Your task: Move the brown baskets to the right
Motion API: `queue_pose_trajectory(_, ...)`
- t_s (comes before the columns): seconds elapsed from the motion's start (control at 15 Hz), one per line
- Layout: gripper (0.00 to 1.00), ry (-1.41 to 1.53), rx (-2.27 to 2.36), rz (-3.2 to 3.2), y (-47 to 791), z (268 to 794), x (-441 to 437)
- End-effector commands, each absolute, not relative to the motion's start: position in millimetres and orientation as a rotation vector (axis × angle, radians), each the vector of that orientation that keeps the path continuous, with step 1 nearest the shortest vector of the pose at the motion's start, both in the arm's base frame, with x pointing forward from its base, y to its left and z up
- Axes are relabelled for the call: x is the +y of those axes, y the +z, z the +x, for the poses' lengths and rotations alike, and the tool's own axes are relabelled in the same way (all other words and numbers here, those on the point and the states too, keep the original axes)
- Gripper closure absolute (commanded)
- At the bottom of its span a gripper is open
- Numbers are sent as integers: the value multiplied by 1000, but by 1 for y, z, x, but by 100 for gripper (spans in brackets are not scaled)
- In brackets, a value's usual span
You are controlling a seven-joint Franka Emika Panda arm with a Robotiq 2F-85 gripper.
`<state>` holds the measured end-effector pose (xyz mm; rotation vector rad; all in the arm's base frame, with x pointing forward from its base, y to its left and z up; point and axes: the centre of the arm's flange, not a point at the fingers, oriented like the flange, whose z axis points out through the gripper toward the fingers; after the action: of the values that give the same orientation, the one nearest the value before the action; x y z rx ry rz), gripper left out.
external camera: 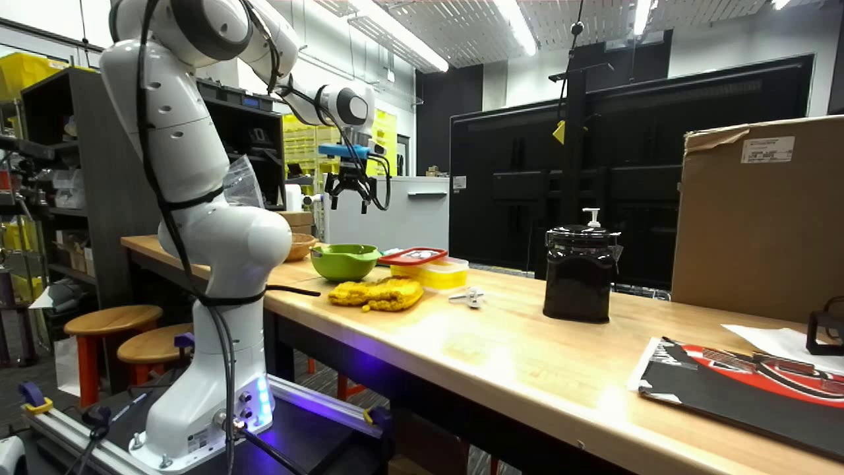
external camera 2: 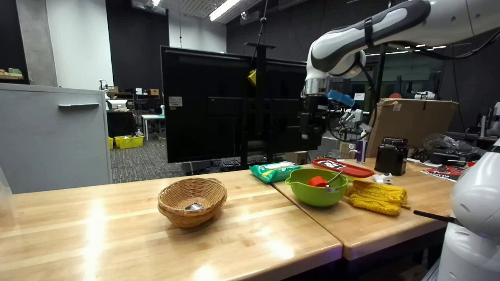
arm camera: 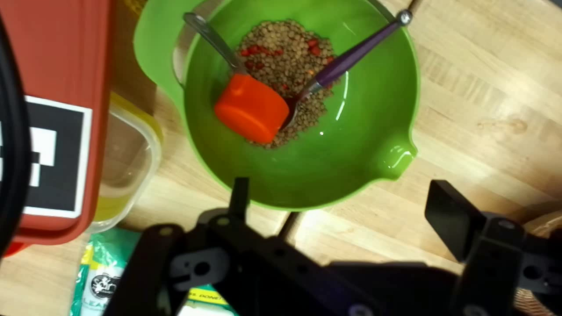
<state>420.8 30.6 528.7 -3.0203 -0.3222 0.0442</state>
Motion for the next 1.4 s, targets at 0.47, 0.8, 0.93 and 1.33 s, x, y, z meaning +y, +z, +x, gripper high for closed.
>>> queue_pose_trajectory(0.47,0,70,-256,-3046,517,448,79)
queue_pose_trajectory(0.8,0,57,-183,-3058,516,454,91)
queue_pose_trajectory(0.93,0,83,-120,-3057,516,460,107)
queue_pose_trajectory(1.33,0,86,-24,-3055,504,475,169)
